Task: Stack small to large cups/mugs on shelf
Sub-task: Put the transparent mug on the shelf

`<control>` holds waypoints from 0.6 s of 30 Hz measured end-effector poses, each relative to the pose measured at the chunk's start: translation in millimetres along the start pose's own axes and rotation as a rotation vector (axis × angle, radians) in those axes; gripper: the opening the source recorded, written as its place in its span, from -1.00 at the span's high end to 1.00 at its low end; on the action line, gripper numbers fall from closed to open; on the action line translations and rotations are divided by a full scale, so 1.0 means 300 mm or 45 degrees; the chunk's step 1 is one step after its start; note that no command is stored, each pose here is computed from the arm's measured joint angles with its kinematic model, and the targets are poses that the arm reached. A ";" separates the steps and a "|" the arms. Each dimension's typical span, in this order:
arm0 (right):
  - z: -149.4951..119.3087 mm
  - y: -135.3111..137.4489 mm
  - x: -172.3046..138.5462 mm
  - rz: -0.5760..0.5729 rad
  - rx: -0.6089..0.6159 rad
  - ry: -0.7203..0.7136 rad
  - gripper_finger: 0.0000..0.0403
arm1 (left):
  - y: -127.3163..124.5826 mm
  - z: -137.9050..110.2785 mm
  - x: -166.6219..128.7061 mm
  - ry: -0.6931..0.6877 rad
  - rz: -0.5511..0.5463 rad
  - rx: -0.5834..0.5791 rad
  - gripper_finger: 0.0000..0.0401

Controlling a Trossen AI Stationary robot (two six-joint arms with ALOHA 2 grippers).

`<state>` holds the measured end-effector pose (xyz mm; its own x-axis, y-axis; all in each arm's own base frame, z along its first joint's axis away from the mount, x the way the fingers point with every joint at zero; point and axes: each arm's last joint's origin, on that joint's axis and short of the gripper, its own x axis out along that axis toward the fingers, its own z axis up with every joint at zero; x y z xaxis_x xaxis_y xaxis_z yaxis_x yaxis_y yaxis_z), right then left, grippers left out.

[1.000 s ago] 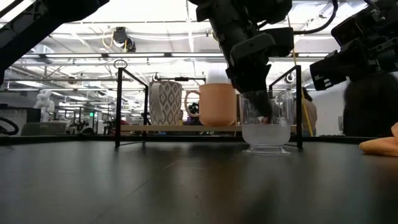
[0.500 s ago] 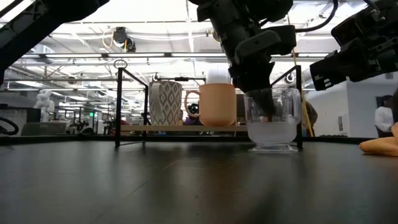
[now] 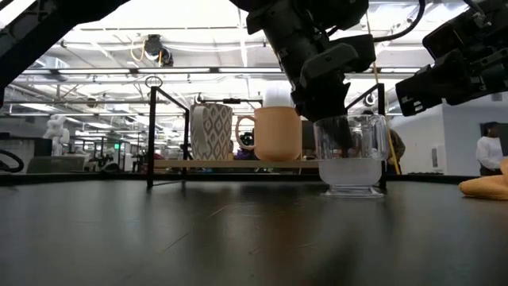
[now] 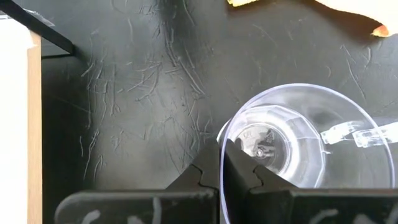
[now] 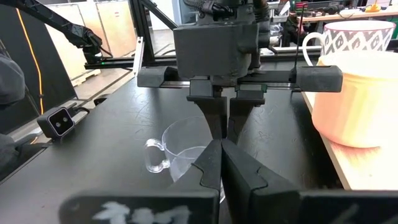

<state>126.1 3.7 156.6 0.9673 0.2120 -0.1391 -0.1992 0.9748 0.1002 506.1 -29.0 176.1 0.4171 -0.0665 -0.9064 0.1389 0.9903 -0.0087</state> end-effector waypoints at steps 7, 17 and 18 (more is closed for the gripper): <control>0.000 0.000 0.000 0.000 0.000 0.000 1.00 | -0.010 0.002 0.009 -0.015 -0.003 0.023 0.99; 0.000 0.000 0.000 0.000 0.000 -0.001 1.00 | -0.014 0.004 0.002 -0.024 -0.011 0.025 0.88; 0.000 0.000 0.000 0.000 0.000 0.000 1.00 | -0.015 0.005 0.001 -0.026 -0.011 0.026 0.87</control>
<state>126.1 3.7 156.6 0.9674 0.2119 -0.1389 -0.1992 0.9748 0.1002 506.9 -33.6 176.6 0.4343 -0.0779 -0.8974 0.1609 0.9869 -0.0078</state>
